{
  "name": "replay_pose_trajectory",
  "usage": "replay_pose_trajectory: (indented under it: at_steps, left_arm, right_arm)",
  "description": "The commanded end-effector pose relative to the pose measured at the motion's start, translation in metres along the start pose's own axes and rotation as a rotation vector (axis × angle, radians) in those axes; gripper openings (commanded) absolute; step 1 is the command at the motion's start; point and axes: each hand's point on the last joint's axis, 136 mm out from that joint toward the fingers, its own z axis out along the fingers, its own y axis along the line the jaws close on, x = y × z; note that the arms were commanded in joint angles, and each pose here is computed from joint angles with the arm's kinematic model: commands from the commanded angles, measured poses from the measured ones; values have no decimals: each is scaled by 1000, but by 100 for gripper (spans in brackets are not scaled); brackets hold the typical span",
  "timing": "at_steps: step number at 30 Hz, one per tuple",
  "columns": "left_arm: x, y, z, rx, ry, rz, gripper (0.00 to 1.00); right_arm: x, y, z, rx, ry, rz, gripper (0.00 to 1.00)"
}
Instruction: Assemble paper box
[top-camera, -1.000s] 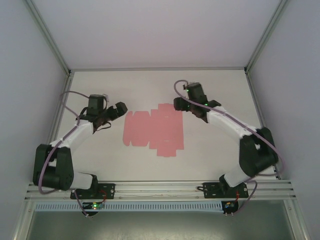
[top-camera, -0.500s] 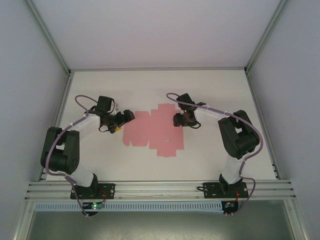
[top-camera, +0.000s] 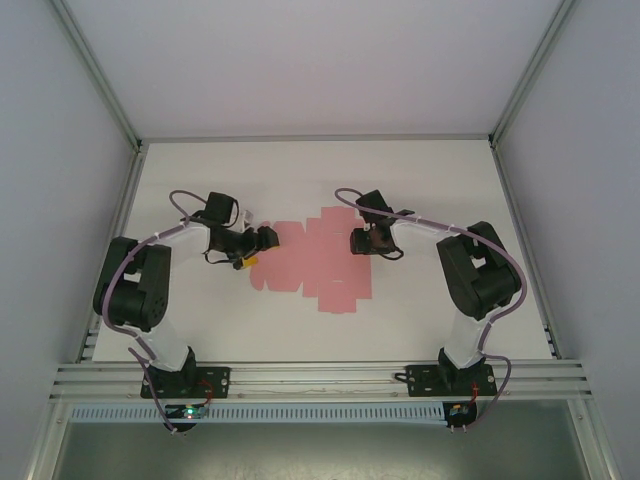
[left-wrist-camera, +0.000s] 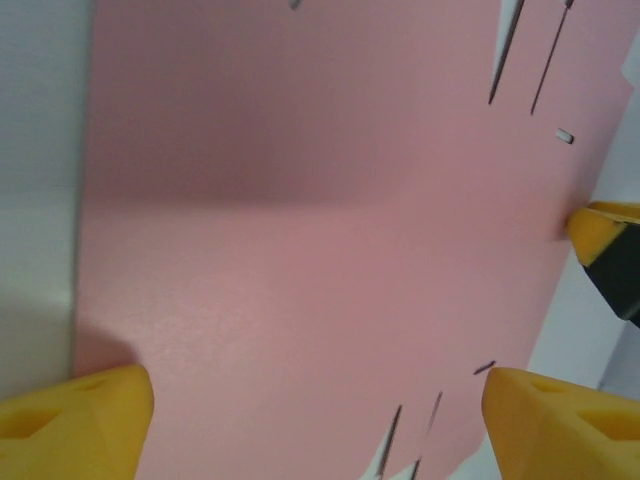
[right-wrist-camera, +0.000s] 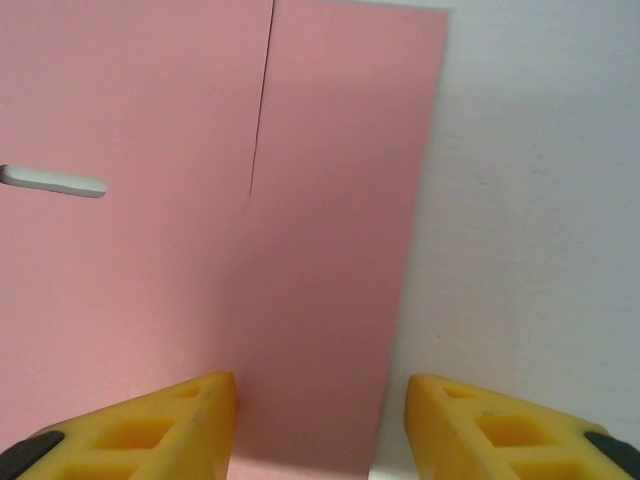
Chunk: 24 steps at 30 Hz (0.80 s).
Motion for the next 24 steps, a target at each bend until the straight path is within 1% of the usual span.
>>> replay_pose_trajectory:
  at_steps: [1,2,3,4,8,11,17,24]
  left_arm:
    - [6,-27,3,141,60,53,83]
    - [6,-36,2,192,62,64,81]
    - [6,-42,-1,209,59,71,79]
    - [5,-40,-6,169,45,77,78]
    - [-3,-14,-34,-119,-42,113,79]
    - [-1,5,-41,-237,-51,94,81]
    - [1,25,-19,-260,10,41,78]
    - [3,15,1,-178,74,63,75]
  right_arm:
    - [48,31,29,-186,156,-10,48]
    - [49,33,29,-202,156,-5,47]
    - [49,32,29,-204,152,1,47]
    - [49,28,29,-190,152,13,47]
    - [50,15,30,-133,161,24,47]
    - [52,9,30,-100,170,16,47]
    - [52,10,30,-102,173,9,47]
    - [58,12,35,-118,196,6,42]
